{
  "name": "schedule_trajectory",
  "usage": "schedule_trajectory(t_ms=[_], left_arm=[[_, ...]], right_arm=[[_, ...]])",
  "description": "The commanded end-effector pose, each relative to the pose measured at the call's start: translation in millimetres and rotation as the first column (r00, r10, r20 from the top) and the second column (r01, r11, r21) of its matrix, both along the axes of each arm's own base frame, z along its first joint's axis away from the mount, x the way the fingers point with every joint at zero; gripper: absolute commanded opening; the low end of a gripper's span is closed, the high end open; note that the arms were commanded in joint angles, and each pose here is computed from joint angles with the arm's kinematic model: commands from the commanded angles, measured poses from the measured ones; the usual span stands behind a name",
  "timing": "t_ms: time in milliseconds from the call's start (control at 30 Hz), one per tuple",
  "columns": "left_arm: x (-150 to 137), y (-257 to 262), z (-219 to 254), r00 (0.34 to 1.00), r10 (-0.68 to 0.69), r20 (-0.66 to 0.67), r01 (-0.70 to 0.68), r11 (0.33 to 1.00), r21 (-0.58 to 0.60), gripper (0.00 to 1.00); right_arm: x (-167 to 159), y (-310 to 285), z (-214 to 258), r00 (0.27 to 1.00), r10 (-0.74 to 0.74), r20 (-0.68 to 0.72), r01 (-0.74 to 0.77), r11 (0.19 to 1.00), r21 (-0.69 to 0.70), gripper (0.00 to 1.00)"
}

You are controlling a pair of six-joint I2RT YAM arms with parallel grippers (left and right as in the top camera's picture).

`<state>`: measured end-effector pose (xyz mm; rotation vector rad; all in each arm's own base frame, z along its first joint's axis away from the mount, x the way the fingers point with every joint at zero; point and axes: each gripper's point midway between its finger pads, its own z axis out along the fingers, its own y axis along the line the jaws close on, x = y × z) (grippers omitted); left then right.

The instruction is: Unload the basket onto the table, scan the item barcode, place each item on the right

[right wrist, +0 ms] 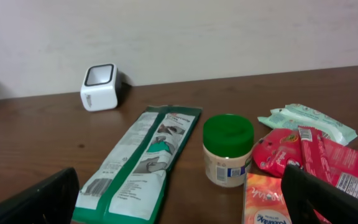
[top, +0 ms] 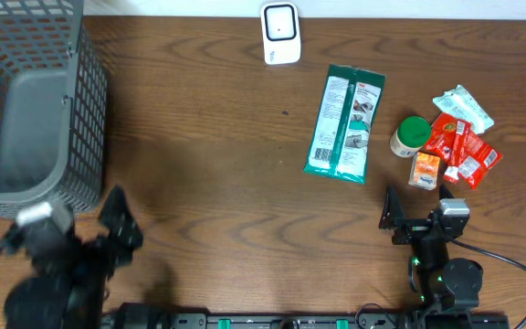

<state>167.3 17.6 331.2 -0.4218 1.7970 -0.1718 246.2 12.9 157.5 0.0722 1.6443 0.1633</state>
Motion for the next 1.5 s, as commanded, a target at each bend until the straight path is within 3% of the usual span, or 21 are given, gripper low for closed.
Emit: schedule_trajectory(t_ms=[0, 267, 433, 533, 667, 767, 933, 1033, 1200, 1467], left_arm=[[-28, 5, 10, 0.995, 0.014, 0.101, -0.013, 1.000, -0.005, 0.84], [-73, 9, 10, 0.973, 0.013, 0.228, -0.012, 1.000, -0.006, 0.84], [-69, 8, 8, 0.971, 0.013, 0.238, -0.012, 1.000, -0.008, 0.84], [-58, 7, 22, 0.949, 0.014, 0.315, -0.007, 1.000, -0.023, 0.84], [-34, -4, 56, 0.860, -0.027, 0.509, 0.048, 0.998, -0.029, 0.84], [-17, -19, 77, 0.723, -0.094, 0.685, 0.127, 0.992, 0.001, 0.84], [0, -25, 64, 0.618, -0.104, 0.779, 0.166, 0.986, 0.000, 0.84], [18, -27, 33, 0.635, -0.101, 0.766, 0.174, 0.985, -0.015, 0.84], [48, -29, -28, 0.726, -0.105, 0.679, 0.168, 0.985, -0.028, 0.84], [70, -30, -92, 0.847, -0.110, 0.520, 0.156, 0.987, -0.044, 0.84]], right_arm=[[0, 0, 0, 1.000, 0.006, 0.001, -0.006, 1.000, -0.014, 0.99], [0, 0, 0, 1.000, 0.006, 0.001, -0.006, 1.000, -0.014, 0.99], [0, 0, 0, 1.000, 0.006, 0.001, -0.006, 1.000, -0.014, 0.99], [0, 0, 0, 1.000, 0.006, 0.001, -0.006, 1.000, -0.014, 0.99], [0, 0, 0, 1.000, 0.006, 0.001, -0.006, 1.000, -0.014, 0.99], [0, 0, 0, 1.000, 0.006, 0.001, -0.006, 1.000, -0.014, 0.99], [0, 0, 0, 1.000, 0.006, 0.001, -0.006, 1.000, -0.014, 0.99], [0, 0, 0, 1.000, 0.006, 0.001, -0.006, 1.000, -0.014, 0.99], [0, 0, 0, 1.000, 0.006, 0.001, -0.006, 1.000, -0.014, 0.99], [0, 0, 0, 1.000, 0.006, 0.001, -0.006, 1.000, -0.014, 0.99]])
